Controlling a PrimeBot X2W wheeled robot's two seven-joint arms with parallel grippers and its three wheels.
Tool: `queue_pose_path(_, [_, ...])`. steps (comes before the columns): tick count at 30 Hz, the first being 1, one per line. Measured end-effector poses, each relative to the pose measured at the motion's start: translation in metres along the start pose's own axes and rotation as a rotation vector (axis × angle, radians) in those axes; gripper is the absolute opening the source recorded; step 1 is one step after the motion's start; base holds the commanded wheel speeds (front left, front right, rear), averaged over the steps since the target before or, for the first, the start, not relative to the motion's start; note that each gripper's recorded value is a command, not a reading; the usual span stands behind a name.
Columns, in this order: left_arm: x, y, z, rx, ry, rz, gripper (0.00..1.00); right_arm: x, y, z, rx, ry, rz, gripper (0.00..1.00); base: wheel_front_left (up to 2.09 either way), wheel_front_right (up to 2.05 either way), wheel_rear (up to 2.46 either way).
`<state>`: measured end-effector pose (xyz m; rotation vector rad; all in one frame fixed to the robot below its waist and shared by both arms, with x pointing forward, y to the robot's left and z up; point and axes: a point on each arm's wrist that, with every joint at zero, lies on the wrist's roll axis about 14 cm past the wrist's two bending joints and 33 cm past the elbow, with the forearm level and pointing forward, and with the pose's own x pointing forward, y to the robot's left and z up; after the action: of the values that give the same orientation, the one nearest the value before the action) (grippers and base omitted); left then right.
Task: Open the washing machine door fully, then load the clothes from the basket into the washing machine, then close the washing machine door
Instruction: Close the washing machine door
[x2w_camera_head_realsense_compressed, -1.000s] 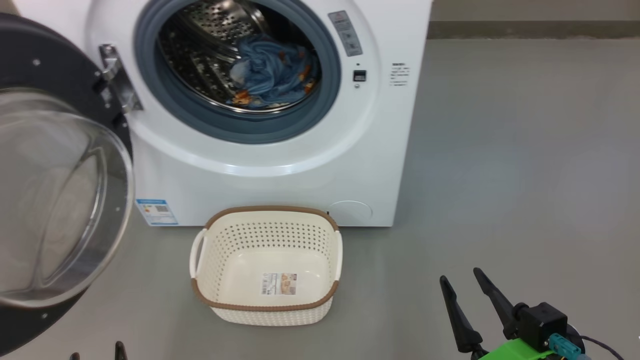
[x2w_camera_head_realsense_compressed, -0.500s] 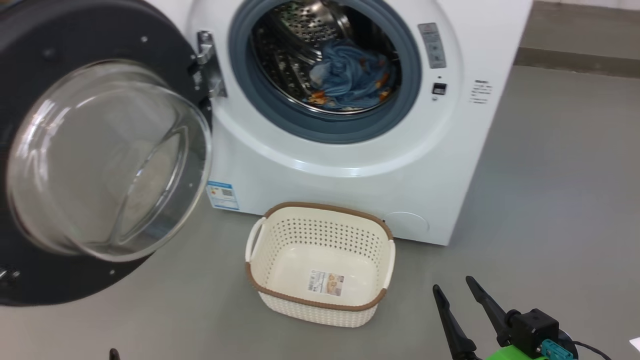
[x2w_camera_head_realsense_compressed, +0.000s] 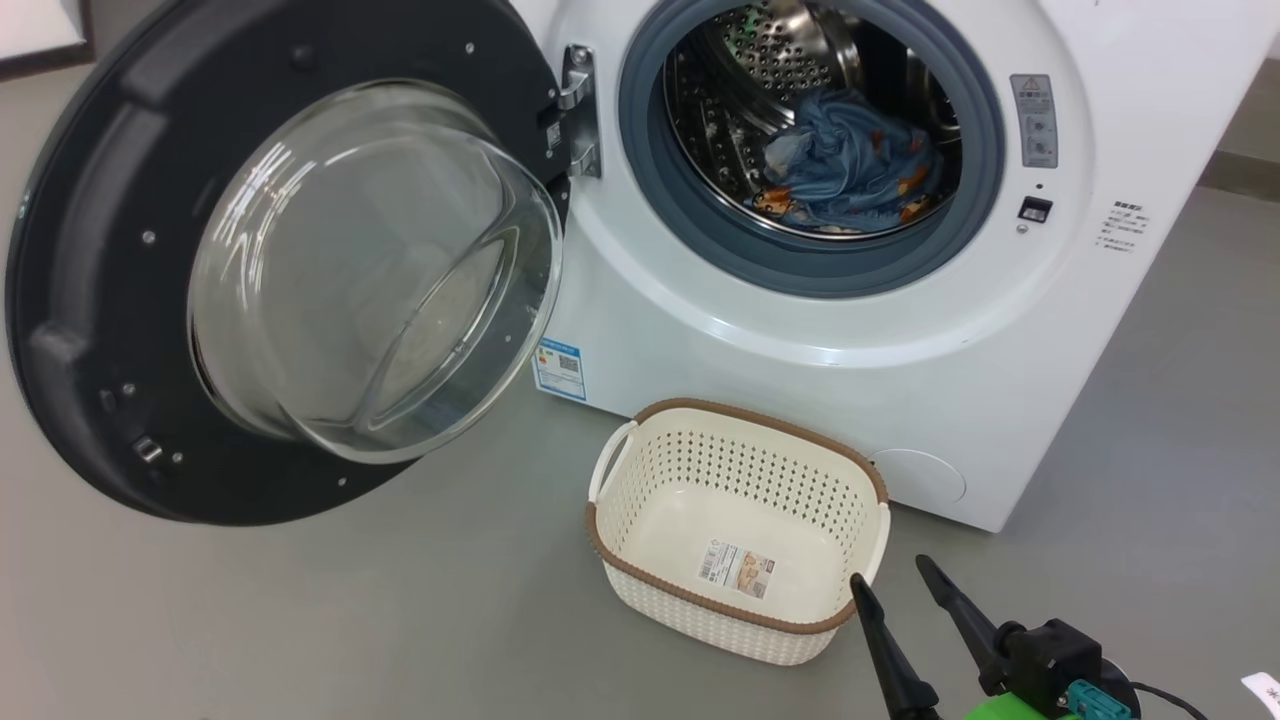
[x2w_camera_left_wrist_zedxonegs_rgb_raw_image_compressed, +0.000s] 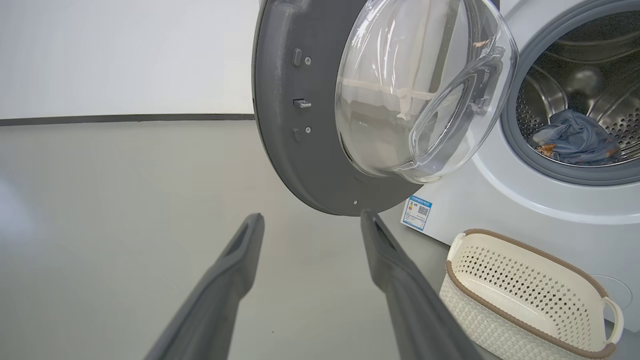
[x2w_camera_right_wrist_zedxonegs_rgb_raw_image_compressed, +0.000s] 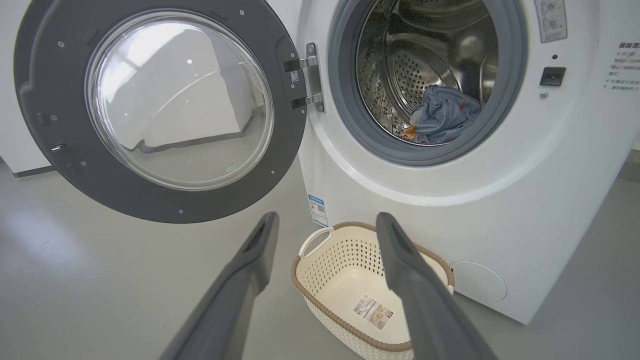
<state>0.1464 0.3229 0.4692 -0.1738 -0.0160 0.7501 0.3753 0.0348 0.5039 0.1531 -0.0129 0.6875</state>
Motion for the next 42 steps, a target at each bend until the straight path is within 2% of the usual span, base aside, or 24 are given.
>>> queue_pose_path(9, [-0.005,0.010,0.002,-0.011,0.009,0.066,1.00,0.014,0.010,-0.007,0.007,0.017,0.048,1.00,0.00,0.00,0.00])
queue_pose_path(21, [-0.005,0.005,0.006,-0.013,-0.004,0.069,1.00,0.016,0.010,-0.009,0.003,0.024,0.055,1.00,0.00,0.00,0.00])
queue_pose_path(22, [-0.005,0.004,0.007,-0.014,-0.006,0.067,0.79,0.016,0.009,-0.009,0.002,0.023,0.054,1.00,0.00,0.00,0.00])
queue_pose_path(23, [-0.005,0.004,0.007,-0.015,-0.005,0.064,0.17,0.016,0.009,-0.008,0.002,0.023,0.053,1.00,0.00,0.00,0.00])
queue_pose_path(24, [-0.005,0.002,0.007,-0.016,-0.005,0.060,0.00,0.015,0.009,-0.008,0.002,0.022,0.051,1.00,0.00,0.00,0.00])
queue_pose_path(33, [-0.003,0.002,0.011,-0.043,-0.017,0.057,0.00,0.015,0.006,-0.008,0.003,0.020,0.042,1.00,0.00,0.00,0.00])
queue_pose_path(42, [0.011,0.032,0.037,-0.080,-0.105,0.097,0.00,0.016,0.002,-0.008,0.008,0.020,0.032,1.00,0.00,0.00,0.00])
